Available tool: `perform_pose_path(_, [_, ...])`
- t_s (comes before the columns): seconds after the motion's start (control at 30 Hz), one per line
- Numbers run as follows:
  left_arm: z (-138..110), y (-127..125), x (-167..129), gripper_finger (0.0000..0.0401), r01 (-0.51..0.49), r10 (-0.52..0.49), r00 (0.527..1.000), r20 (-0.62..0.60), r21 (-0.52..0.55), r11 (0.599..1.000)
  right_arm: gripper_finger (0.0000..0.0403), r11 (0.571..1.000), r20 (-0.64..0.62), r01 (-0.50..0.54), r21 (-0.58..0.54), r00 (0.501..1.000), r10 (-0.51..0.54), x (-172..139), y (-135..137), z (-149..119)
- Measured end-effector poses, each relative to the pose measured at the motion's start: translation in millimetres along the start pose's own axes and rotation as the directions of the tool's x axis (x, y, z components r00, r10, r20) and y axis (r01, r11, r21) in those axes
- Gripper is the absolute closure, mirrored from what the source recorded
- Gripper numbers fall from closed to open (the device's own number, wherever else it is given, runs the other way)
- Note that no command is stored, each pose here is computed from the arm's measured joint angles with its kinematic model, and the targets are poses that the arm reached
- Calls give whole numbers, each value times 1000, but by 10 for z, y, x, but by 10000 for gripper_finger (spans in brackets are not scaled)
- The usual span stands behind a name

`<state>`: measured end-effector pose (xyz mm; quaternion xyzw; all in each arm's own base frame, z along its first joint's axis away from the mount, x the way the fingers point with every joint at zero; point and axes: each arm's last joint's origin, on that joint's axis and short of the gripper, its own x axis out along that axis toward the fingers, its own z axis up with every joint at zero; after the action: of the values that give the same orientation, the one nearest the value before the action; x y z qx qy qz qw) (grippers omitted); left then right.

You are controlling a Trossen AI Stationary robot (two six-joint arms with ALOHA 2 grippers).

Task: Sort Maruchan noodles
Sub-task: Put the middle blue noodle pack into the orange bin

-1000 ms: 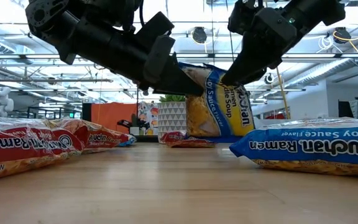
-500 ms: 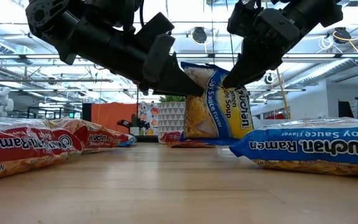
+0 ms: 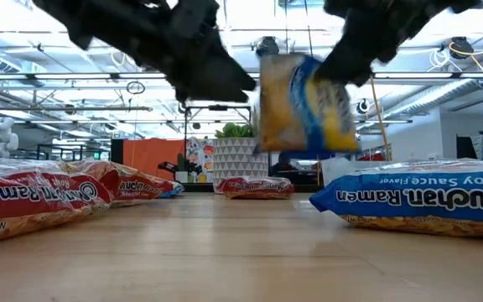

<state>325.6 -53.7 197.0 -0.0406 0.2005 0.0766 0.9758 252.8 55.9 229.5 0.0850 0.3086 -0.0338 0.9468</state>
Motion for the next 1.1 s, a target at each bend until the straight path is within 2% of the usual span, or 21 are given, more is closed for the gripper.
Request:
perform_pose_path(0.1, [92, 41, -176, 170, -13, 14, 999, -31, 5, 1000, 311, 997, 42, -76, 23, 996, 75, -155, 98, 36])
perform_pose_path(0.2, [151, 93, -341, 167, -55, 54, 996, -64, -9, 998, 311, 977, 76, -197, 80, 979, 192, -343, 217, 59])
perform_pose_path(0.37, [143, 187, -513, 167, -201, 199, 972, -125, 1, 980, 311, 936, 47, -311, 165, 951, 307, -627, 437, -48])
perform_pose_path(0.5, [34, 315, -539, 167, -357, 347, 913, -214, -6, 934, 311, 880, 15, -382, 283, 919, 394, -775, 616, -153])
perform_pose_path(0.67, [-48, 476, -533, 167, -441, 411, 861, -299, -36, 897, 311, 838, -49, -428, 338, 881, 470, -878, 825, -308])
perform_pose_path(0.8, [-77, 518, -527, 167, -450, 417, 855, -308, -41, 892, 311, 808, -90, -452, 377, 851, 518, -968, 947, -412])
perform_pose_path(1.0, [-84, 526, -527, 167, -452, 418, 853, -312, -41, 891, 320, 818, -234, -426, 386, 813, 533, -1288, 1075, -466])
perform_pose_path(1.1, [-96, 553, -530, 167, -467, 427, 843, -326, -50, 883, 322, 822, -265, -391, 413, 812, 519, -1483, 1088, -425])
